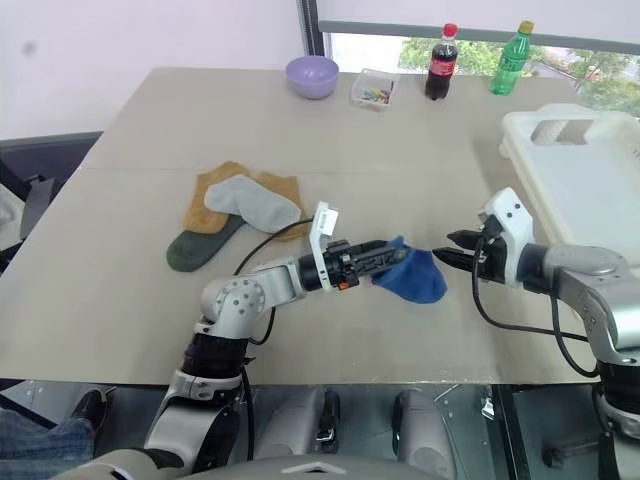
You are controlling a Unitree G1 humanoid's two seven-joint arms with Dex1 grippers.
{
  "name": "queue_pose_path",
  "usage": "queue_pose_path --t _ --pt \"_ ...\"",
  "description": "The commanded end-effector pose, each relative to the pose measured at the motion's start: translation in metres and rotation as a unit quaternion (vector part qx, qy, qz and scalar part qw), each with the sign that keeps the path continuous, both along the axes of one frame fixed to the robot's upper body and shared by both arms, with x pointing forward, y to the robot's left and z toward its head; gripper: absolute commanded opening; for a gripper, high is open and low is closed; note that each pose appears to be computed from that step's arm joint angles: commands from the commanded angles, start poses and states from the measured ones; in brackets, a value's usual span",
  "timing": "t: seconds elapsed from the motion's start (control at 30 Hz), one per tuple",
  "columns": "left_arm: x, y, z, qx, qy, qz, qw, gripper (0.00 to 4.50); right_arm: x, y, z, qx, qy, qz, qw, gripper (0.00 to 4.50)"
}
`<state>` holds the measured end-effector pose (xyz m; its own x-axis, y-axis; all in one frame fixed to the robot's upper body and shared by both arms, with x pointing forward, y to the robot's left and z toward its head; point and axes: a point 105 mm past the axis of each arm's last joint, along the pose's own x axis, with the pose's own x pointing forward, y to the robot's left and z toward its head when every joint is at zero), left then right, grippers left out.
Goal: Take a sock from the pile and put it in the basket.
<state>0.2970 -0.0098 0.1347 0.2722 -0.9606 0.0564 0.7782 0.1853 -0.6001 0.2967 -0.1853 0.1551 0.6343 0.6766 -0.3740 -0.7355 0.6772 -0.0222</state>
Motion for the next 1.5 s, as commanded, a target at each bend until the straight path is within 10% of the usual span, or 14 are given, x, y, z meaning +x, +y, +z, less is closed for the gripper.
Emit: queue_pose_path --t 0.03,0.53,0.73,1.43,1.5 --pt "0.0 -0.011 0.002 -0.001 -0.012 -0.011 1.0 3.4 -0.005 -0.007 0.013 -0.006 -0.017 -0.009 1.0 2.19" --pt "0.0 -0.025 -0.01 -0.021 -0.015 -0.042 0.999 3.4 -0.007 0.018 0.021 0.164 0.008 -0.031 0.986 2.19" --pt "-0.006 -0.02 -0.01 -0.041 -0.033 -0.059 0.997 3.45 -0.001 0.015 -0.003 0.138 0.043 -0.057 0.988 4.46" --pt "-0.002 -0.016 -0.017 -0.037 -0.053 -0.043 0.997 3.45 -0.004 0.028 -0.066 0.09 0.186 -0.018 0.978 4.49" --pt "0.0 -0.015 -0.017 -0.036 -0.055 -0.038 0.997 3.45 -0.003 0.03 -0.065 0.102 0.191 -0.016 0.976 3.98"
